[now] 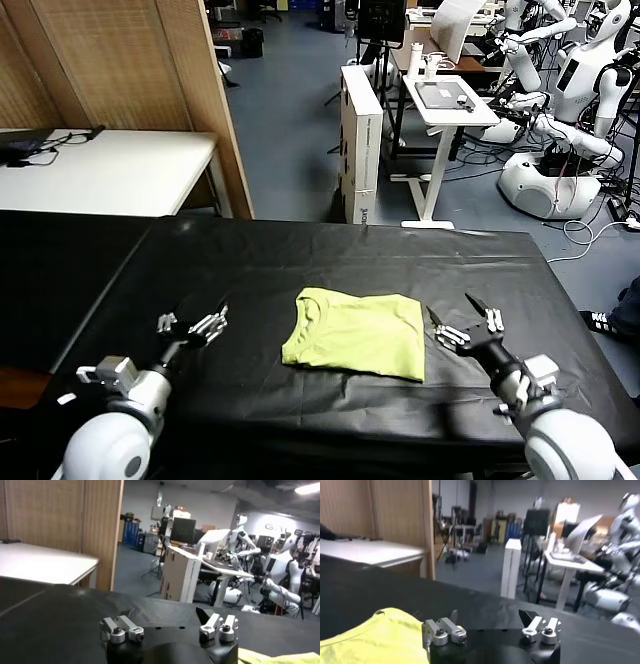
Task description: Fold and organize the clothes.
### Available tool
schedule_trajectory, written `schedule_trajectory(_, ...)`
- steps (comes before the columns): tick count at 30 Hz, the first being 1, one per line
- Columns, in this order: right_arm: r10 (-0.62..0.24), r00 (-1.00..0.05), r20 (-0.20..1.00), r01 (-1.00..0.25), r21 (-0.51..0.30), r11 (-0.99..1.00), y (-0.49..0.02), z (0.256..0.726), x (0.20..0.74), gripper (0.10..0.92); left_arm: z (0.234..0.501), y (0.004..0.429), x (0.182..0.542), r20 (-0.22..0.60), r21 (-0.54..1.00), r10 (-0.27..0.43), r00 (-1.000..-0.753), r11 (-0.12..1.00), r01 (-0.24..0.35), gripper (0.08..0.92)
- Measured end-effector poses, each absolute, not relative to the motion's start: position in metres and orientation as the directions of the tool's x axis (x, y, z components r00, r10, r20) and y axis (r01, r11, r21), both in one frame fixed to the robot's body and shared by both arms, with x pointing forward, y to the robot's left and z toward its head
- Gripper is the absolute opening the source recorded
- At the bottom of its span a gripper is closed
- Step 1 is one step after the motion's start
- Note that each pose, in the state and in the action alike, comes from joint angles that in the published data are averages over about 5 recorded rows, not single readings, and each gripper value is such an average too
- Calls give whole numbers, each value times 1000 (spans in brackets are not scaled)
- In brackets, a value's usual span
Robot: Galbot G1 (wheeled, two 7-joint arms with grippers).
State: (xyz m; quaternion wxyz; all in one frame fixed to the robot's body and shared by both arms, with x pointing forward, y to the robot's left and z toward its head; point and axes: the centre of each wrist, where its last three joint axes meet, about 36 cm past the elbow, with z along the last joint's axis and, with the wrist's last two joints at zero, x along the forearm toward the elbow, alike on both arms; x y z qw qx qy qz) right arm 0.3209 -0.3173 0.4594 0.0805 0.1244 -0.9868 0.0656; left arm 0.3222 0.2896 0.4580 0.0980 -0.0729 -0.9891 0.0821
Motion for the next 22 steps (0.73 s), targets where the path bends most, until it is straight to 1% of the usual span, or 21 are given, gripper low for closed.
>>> schedule_trajectory(6, -195, -975, 111, -208, -125, 970, -317, 454, 287, 907, 462, 298, 310, 215, -146, 161, -963, 981, 131, 907)
schedule_trajectory(13, -172, -983, 64, -180, -138, 974, -307, 446, 243, 907, 468, 310, 269, 252, -95, 138, -958, 989, 117, 907)
schedule_trajectory(18, -157, -985, 74, -166, -137, 977, -300, 433, 218, 907, 476, 310, 240, 274, -71, 107, -956, 993, 91, 907)
schedule_trajectory(22, -154, -983, 96, -165, -123, 978, -297, 429, 209, 907, 481, 309, 228, 284, -70, 97, -954, 994, 80, 907)
